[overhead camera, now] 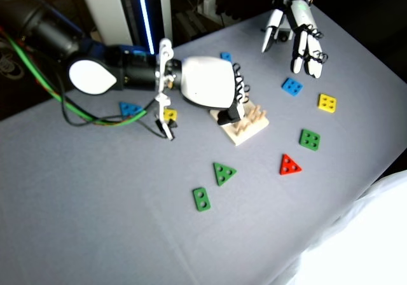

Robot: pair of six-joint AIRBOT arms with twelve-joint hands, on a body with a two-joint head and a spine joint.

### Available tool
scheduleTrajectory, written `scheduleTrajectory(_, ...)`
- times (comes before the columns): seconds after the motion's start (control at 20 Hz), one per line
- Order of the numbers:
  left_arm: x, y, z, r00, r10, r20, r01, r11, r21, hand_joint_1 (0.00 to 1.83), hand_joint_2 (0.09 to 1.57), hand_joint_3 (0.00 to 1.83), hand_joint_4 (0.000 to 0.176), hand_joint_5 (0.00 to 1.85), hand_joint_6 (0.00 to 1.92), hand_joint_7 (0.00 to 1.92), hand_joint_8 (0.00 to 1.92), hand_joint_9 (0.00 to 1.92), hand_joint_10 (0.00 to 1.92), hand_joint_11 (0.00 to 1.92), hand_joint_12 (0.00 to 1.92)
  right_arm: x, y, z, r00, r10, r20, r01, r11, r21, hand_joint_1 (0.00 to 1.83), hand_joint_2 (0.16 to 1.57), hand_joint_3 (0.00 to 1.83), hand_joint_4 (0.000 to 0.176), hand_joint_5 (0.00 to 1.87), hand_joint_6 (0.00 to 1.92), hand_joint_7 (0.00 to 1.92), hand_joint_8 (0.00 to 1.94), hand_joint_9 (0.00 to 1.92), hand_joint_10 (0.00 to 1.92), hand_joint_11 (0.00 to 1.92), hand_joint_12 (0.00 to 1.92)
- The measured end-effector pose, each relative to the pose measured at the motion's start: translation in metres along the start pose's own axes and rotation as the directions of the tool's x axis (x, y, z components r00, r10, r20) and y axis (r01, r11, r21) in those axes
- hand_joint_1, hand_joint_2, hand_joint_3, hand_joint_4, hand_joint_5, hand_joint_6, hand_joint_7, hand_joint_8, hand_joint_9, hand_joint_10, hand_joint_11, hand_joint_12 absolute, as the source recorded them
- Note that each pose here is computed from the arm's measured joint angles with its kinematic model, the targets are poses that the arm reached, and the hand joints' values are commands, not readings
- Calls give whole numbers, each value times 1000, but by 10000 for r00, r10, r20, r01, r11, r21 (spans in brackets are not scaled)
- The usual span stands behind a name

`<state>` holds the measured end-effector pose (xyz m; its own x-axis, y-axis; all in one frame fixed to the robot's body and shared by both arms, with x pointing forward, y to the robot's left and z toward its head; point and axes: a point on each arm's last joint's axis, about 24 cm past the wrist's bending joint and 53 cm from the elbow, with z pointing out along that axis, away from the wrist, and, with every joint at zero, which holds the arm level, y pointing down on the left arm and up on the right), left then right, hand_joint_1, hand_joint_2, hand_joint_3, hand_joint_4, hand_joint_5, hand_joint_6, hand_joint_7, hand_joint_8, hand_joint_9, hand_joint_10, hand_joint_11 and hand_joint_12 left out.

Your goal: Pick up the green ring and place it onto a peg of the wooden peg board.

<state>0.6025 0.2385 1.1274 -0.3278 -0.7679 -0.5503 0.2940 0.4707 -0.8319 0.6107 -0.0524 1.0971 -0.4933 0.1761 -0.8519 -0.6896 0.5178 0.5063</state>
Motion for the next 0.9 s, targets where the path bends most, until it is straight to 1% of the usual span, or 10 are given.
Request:
scheduleTrajectory(0.15,0,0,0,10000,0,0,0,10000,0,689,1103,0,60,399,0,152,2,89,3,0,221,-1,-1,0,10000,15,19,-15,10000,16,938,1037,0,37,694,0,532,67,534,396,300,1121)
scheduleTrajectory(0.3,0,0,0,10000,-4,0,4,10000,0,668,1099,0,64,401,1,160,2,108,6,0,261,-1,-1,0,10000,15,19,-15,10000,16,895,1049,0,43,687,0,549,30,575,311,317,1147)
scheduleTrajectory(0.4,0,0,0,10000,-4,0,4,10000,0,675,1097,0,59,413,1,165,1,122,4,0,345,-1,-1,0,10000,44,38,-44,10000,30,877,1053,0,43,665,0,539,17,556,315,276,1174)
scheduleTrajectory(0.5,0,0,0,10000,-34,0,34,10000,0,674,1098,0,65,405,0,149,1,112,1,0,314,-4,-2,0,9996,226,184,-227,9997,77,884,1040,0,30,645,0,510,3,517,278,209,1180)
scheduleTrajectory(0.6,0,0,0,10000,-73,9,73,10000,8,690,1100,1,63,409,0,153,0,115,1,0,353,-12,-4,-3,9982,405,441,-410,9991,114,880,1023,3,28,576,0,441,0,434,127,36,1208)
scheduleTrajectory(0.7,-4,-1,-1,9997,-190,170,189,9998,67,708,1109,0,34,426,1,191,3,155,7,0,552,-33,-9,-20,9917,704,1078,-729,9972,193,866,1011,0,43,573,5,466,14,446,82,0,1305)
scheduleTrajectory(0.75,-10,-1,-3,9990,-246,385,242,9997,104,677,1114,1,15,456,5,230,7,198,14,0,668,-45,-18,-33,9819,1041,1583,-1109,9932,351,847,1031,4,10,596,8,507,24,458,77,0,1211)
scheduleTrajectory(0.8,-16,-3,-3,9976,-271,642,261,9995,156,665,1117,1,0,484,7,262,8,230,16,0,744,-55,-27,-47,9714,1254,2015,-1387,9889,529,872,1045,5,0,606,7,532,25,449,61,0,1040)
scheduleTrajectory(0.85,-22,-6,-5,9965,-266,795,249,9995,214,788,1112,0,0,473,2,282,7,265,19,0,810,-61,-32,-57,9613,1451,2342,-1640,9844,630,871,1071,1,0,590,1,555,17,484,49,13,994)
scheduleTrajectory(0.9,-30,-16,-7,9950,-179,982,124,9983,568,780,1118,1,0,414,2,314,9,262,9,0,680,-70,-34,-71,9449,1667,2817,-1913,9796,619,875,1093,0,0,584,0,557,7,491,31,46,969)
